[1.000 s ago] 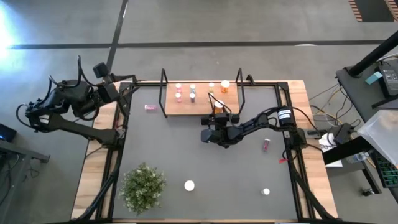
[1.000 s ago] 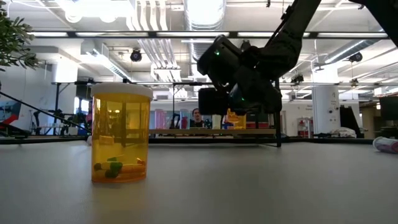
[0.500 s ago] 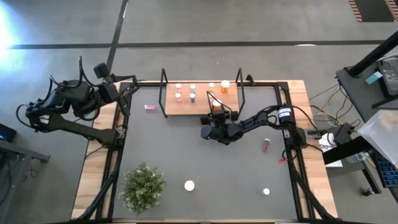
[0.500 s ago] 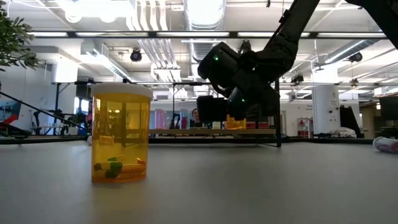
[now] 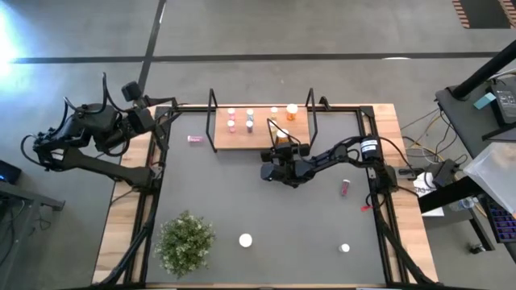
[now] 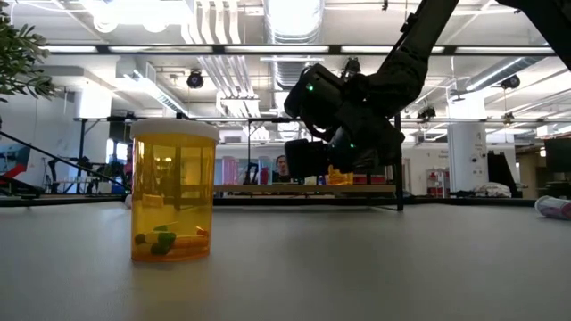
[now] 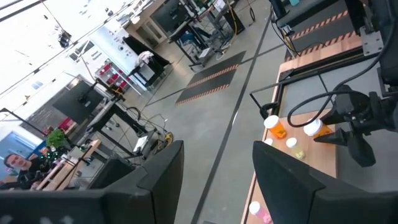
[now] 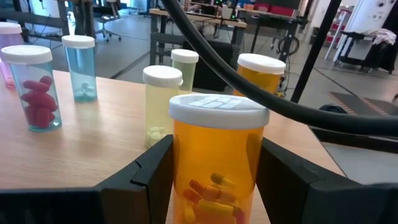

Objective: Pick and place medicine bottles onto shelf by color
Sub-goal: Put the right orange pill bottle on the shelf aligned with the other orange pill bottle

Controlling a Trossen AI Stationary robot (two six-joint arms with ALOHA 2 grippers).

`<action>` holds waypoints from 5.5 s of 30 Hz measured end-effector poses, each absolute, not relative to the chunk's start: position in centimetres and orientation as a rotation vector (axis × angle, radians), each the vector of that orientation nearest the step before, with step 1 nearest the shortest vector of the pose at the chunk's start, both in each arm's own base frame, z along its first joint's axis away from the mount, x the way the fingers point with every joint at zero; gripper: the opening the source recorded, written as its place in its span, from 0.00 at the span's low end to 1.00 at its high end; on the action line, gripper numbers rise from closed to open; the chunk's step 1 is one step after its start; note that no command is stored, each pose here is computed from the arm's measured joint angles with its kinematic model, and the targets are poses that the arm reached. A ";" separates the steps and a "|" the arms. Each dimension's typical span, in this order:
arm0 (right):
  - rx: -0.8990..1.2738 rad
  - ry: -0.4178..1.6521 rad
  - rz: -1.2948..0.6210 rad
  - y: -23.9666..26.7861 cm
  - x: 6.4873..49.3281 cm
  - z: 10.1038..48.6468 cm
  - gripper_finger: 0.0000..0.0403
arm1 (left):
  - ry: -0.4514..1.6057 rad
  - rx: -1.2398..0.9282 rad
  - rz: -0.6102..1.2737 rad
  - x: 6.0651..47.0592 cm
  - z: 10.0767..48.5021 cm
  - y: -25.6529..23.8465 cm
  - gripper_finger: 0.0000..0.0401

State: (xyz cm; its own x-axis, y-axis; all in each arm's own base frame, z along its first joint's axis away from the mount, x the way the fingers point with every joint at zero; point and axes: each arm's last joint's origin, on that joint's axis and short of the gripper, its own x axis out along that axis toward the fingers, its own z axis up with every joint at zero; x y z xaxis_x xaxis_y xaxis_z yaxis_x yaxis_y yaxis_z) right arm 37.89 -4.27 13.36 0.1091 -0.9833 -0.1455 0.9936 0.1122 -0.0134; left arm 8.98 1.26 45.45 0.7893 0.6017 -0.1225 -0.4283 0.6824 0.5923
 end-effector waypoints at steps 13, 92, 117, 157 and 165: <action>0.111 0.135 -1.441 -4.3 38.0 13.4 0.52 | 0.321 0.575 0.589 9.0 45.4 1.3 0.44; 0.760 0.800 -0.835 -10.5 33.2 32.6 0.75 | 0.234 0.538 0.613 5.6 45.9 1.5 0.44; 0.678 0.860 -0.751 -11.0 33.0 32.5 0.96 | 0.235 0.538 0.612 5.4 45.6 1.5 0.44; 0.674 0.927 -0.846 -12.5 36.0 28.1 0.93 | 0.238 0.538 0.612 5.5 45.5 1.5 0.44; 0.691 0.920 -0.855 -12.5 36.0 28.1 0.80 | 0.236 0.537 0.612 5.4 45.5 1.5 0.44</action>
State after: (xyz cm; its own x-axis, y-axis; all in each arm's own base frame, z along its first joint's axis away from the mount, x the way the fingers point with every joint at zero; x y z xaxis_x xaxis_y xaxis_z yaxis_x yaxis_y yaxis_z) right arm 35.98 -12.52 28.13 0.3371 -0.3240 -0.8839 0.8581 0.4921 0.1469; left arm 5.42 1.52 45.49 0.7971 0.6014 -0.0541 -0.4818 0.6875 0.5433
